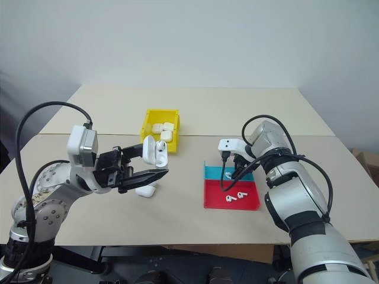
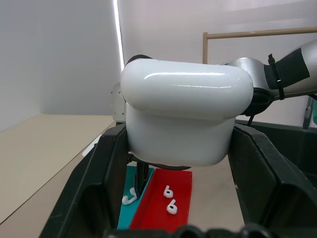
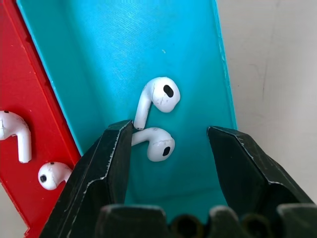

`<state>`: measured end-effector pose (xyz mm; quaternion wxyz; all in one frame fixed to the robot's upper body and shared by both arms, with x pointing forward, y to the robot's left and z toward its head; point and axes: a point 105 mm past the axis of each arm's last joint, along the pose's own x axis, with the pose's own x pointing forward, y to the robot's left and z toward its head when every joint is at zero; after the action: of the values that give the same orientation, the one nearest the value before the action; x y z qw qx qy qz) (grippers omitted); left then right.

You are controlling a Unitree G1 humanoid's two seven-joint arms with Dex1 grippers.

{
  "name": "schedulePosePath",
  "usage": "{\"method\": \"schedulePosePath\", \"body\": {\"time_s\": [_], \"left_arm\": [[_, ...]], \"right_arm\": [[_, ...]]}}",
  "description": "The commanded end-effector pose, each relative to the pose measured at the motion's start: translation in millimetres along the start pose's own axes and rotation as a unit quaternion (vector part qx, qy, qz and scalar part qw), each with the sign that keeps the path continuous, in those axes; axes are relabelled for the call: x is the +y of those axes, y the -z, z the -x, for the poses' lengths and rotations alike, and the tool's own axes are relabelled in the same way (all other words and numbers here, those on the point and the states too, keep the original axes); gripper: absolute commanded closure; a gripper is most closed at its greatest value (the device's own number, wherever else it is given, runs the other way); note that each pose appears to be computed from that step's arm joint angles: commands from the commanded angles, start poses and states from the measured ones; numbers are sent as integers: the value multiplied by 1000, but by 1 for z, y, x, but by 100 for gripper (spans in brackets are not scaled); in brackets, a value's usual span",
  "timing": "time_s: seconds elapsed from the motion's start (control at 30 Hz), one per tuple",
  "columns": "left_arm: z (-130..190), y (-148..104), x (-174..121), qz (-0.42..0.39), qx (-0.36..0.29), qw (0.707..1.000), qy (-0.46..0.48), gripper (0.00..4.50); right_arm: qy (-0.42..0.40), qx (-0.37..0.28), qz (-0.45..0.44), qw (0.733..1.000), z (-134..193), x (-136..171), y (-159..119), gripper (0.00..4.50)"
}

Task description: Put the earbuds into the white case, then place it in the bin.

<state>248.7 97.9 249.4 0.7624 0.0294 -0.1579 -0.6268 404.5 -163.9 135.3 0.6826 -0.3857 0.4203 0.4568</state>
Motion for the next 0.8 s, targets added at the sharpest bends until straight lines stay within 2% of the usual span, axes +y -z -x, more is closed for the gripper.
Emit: {"method": "schedulePosePath", "body": {"time_s": [0.03, 0.8], "left_arm": [[-2, -8, -2, -12, -6, 1000, 13, 172], [-1, -7, -2, -9, -3, 1000, 13, 172]], "right_arm": [[24, -34, -6, 999, 11, -6, -11, 153], [15, -31, 3, 999, -1, 1, -19, 153]]}}
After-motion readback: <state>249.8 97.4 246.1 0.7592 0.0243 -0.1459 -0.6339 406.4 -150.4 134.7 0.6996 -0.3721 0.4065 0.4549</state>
